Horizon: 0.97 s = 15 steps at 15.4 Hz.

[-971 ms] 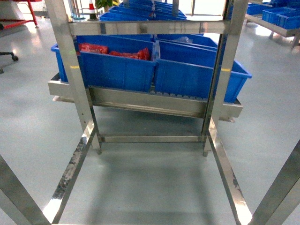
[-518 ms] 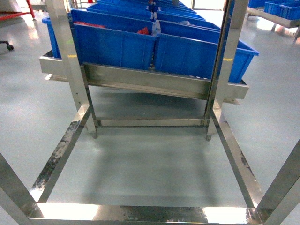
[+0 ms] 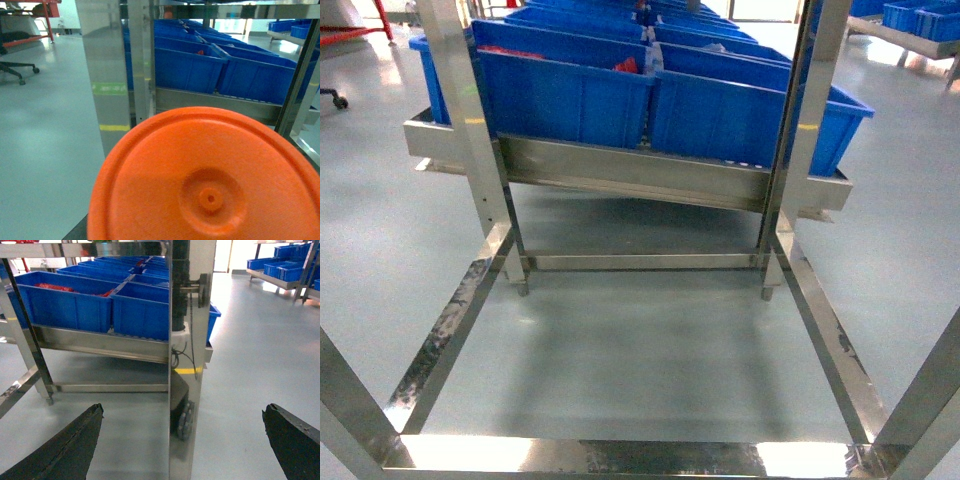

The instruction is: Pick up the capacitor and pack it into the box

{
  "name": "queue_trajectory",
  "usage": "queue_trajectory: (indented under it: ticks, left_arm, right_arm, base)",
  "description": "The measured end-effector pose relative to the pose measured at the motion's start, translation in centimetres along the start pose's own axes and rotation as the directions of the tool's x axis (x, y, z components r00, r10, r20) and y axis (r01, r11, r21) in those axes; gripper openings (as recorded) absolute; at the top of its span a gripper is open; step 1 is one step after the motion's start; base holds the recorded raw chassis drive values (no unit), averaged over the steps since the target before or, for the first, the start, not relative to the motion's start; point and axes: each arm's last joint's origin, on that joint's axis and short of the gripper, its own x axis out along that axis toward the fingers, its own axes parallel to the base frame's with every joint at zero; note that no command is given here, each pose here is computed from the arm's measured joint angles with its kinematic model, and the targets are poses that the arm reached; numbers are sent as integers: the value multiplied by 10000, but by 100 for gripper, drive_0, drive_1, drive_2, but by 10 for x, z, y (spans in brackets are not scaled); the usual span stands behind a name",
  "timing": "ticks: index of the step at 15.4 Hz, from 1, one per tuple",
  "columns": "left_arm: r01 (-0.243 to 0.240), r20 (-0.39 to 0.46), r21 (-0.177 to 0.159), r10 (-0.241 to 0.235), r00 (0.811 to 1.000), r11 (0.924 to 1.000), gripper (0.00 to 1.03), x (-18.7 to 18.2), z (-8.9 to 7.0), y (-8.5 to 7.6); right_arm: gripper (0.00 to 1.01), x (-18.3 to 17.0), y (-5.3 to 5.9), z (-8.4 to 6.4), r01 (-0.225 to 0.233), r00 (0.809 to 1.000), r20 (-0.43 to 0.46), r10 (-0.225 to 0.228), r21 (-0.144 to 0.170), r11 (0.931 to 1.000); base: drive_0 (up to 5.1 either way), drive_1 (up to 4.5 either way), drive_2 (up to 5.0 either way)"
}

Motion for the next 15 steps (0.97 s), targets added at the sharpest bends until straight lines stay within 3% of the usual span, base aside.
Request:
queue_trajectory:
  ticks: [7, 15]
  left_arm:
    - [-15, -31, 0, 15, 10000, 10000, 43, 0, 0, 0]
    - [-11, -38, 0, 11, 10000, 10000, 43, 0, 0, 0]
  right_arm:
    - [98, 0, 0, 0, -4, 10000, 27, 4, 0, 10000]
    - [98, 0, 0, 0, -8, 10000, -27, 8, 0, 10000]
  base:
    - [-479, 302, 204]
    - [-459, 133, 381]
